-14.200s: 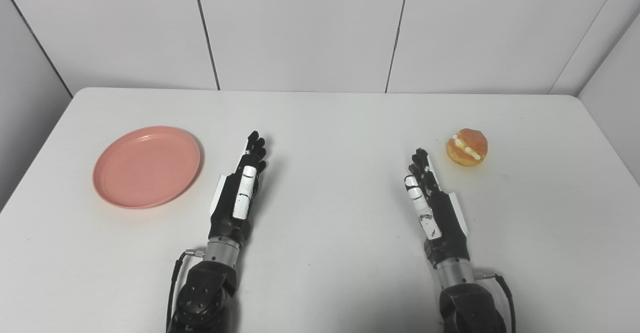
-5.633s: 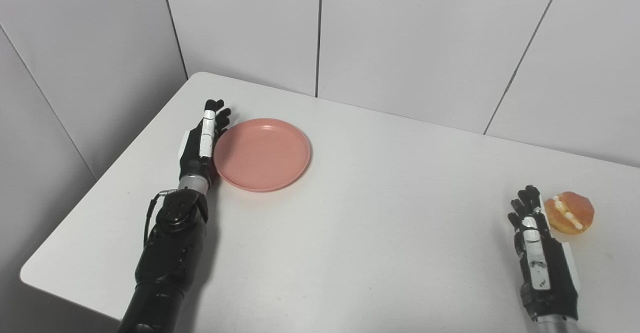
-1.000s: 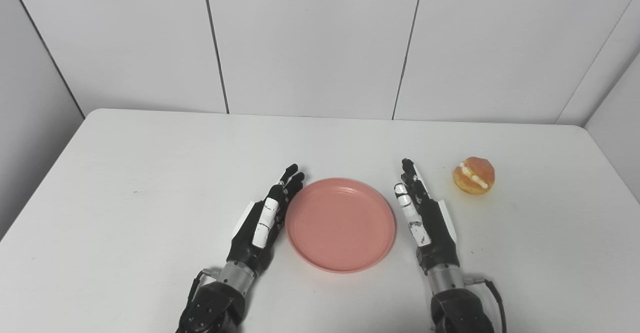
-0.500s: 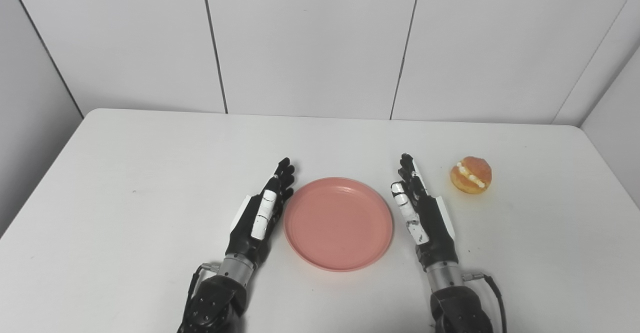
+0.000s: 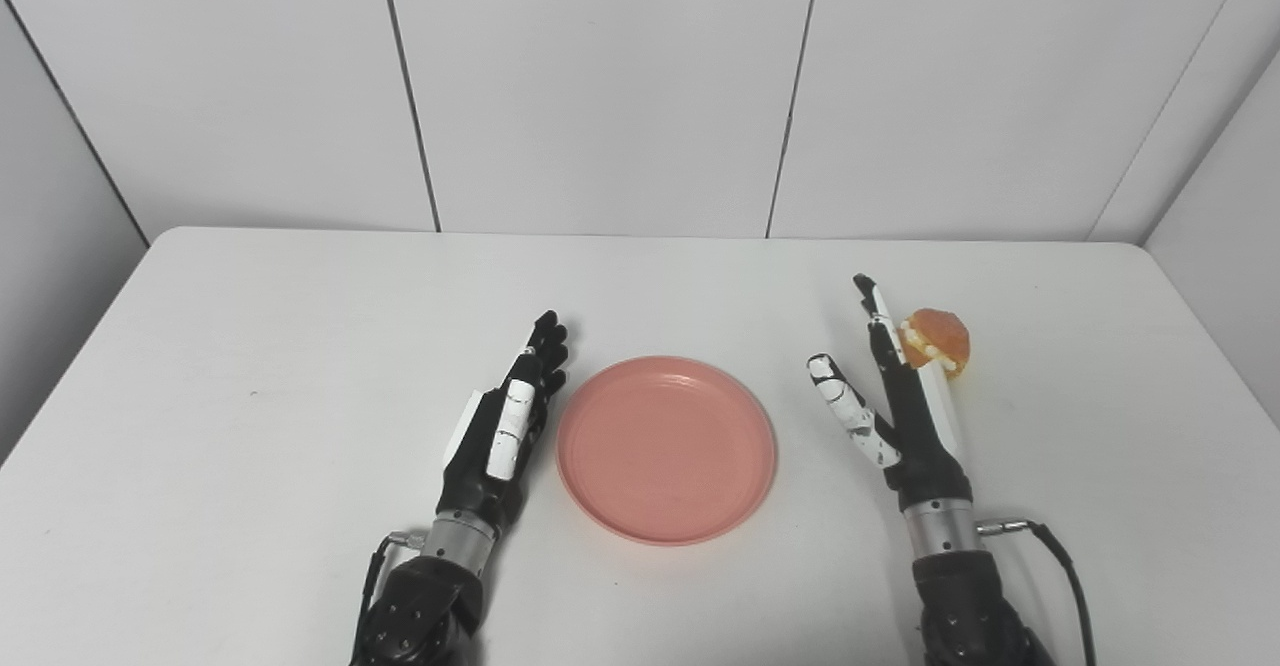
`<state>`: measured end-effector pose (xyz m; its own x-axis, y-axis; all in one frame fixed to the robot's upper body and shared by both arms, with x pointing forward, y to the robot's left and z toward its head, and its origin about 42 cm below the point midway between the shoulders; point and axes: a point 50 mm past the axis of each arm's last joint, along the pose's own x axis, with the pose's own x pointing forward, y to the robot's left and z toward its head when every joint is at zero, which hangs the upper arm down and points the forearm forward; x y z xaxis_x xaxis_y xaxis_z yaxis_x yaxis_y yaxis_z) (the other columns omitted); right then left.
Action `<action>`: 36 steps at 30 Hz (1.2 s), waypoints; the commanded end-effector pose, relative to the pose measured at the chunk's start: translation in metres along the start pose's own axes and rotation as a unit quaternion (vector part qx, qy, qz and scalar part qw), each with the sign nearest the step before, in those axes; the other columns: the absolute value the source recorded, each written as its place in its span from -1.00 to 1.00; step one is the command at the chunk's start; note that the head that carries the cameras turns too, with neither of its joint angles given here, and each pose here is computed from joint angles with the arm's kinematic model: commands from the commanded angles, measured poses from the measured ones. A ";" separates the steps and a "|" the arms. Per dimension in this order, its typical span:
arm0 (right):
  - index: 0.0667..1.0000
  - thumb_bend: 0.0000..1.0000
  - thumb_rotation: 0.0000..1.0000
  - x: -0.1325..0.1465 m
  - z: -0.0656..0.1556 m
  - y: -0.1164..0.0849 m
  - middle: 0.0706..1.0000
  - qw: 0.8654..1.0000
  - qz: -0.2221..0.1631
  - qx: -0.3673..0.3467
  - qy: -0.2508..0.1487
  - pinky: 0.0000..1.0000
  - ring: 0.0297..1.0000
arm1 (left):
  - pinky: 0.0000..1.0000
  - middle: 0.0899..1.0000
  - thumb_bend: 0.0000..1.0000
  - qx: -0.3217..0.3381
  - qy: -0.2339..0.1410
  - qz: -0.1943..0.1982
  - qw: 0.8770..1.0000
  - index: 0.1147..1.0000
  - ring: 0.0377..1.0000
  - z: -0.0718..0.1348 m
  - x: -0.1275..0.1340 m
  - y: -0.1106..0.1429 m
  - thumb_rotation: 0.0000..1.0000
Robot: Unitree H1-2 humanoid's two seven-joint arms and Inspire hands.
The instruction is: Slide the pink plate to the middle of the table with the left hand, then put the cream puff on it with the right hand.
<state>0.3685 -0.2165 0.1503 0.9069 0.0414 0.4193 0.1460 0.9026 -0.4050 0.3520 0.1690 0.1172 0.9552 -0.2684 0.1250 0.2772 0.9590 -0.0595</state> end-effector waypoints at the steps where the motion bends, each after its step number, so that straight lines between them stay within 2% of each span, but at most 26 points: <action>1: 0.94 0.19 0.63 0.023 0.023 -0.016 0.96 0.996 -0.037 -0.016 -0.074 0.90 0.95 | 1.00 0.99 0.40 -0.014 0.037 0.011 0.999 0.99 1.00 -0.028 -0.019 0.000 1.00; 5: 0.92 0.25 0.52 0.033 0.027 -0.035 0.94 0.993 -0.070 -0.056 -0.075 0.77 0.89 | 1.00 0.98 0.40 -0.017 0.037 0.009 0.999 0.99 1.00 -0.029 -0.020 0.002 1.00; 8: 0.94 0.26 0.36 0.038 0.028 -0.050 0.95 0.991 -0.085 -0.082 -0.069 0.83 0.90 | 1.00 0.97 0.41 -0.016 0.033 0.009 0.999 0.97 0.99 -0.028 -0.021 0.002 1.00; 14: 0.91 0.24 -0.08 0.046 0.030 -0.074 0.93 0.989 -0.090 -0.114 -0.034 0.81 0.90 | 1.00 0.96 0.41 -0.018 0.036 0.014 0.999 0.94 0.98 -0.030 -0.021 0.006 1.00; 19: 0.87 0.33 -0.27 0.050 0.027 -0.086 0.90 0.984 -0.102 -0.141 -0.024 0.73 0.85 | 1.00 0.95 0.42 -0.023 0.037 0.012 0.999 0.94 0.98 -0.030 -0.021 0.009 1.00; 25: 0.87 0.36 -0.33 0.057 0.022 -0.097 0.89 0.982 -0.091 -0.160 0.038 0.61 0.81 | 1.00 0.95 0.41 -0.021 0.037 0.012 0.999 0.93 0.97 -0.031 -0.023 0.009 1.00; 29: 0.86 0.40 -0.39 0.057 0.015 -0.097 0.86 0.982 -0.082 -0.158 0.059 0.54 0.77 | 0.99 0.94 0.42 -0.020 0.037 0.011 0.999 0.93 0.96 -0.031 -0.024 0.009 1.00; 36: 0.86 0.46 -0.39 0.063 0.002 -0.089 0.88 0.981 -0.057 -0.162 0.089 0.56 0.77 | 1.00 0.96 0.41 -0.023 0.038 0.010 0.999 0.94 0.97 -0.031 -0.025 0.008 1.00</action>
<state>0.4016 -0.2908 0.1891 0.9477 -0.1598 0.2762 0.3031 0.7213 -0.6228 0.3536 0.1746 0.1175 0.9544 -0.2655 0.1363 0.2778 0.9572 -0.0811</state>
